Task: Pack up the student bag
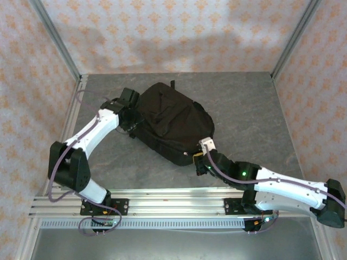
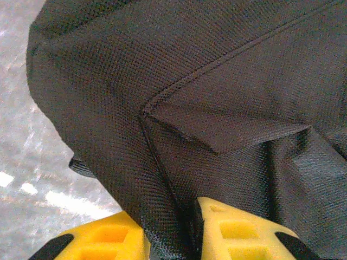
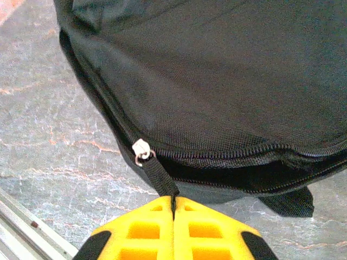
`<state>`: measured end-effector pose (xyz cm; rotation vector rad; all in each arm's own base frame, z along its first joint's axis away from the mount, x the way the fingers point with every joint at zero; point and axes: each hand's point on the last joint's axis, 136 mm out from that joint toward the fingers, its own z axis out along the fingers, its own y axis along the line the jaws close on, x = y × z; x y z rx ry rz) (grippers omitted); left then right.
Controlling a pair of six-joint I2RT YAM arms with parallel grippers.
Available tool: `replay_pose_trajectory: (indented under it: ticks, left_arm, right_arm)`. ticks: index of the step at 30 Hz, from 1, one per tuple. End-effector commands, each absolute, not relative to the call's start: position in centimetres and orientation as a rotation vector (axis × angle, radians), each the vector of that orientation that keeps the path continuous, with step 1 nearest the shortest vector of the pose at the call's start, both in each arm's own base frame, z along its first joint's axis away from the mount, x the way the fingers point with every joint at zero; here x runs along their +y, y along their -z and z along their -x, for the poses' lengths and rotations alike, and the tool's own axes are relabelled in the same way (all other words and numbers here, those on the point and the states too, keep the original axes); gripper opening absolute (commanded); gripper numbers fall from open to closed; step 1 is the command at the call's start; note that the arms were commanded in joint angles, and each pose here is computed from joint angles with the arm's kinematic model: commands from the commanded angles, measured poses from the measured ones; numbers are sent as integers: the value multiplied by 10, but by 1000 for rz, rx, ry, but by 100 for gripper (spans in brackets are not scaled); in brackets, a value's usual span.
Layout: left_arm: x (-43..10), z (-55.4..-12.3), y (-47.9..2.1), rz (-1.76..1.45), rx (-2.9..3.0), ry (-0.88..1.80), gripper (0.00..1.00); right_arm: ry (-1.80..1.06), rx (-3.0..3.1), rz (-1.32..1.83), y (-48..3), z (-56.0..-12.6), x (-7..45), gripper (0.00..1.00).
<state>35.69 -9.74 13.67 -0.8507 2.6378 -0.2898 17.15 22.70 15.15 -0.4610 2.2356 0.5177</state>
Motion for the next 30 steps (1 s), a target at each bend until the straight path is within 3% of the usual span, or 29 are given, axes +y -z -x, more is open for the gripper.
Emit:
replay_pose_trajectory:
  ticks: [1,8,18,24,30]
  left_arm:
    - [-98,-379,-152,734,2626,266,27]
    - [-102,-361,-141,747,2661,305,28]
    - [-111,-323,-168,800,2667,431,58]
    - [-166,-289,-179,646,2654,523,61]
    - [-212,-283,-159,508,2733,517,61]
  right_arm:
    - [-484,2204,490,-167,-179,234,0]
    - [-410,2126,445,-183,-188,217,0]
    - [-588,2141,370,-179,-183,234,0]
    - [-587,2118,317,-184,-188,232,0]
    - [-605,2177,210,-170,-197,219,0]
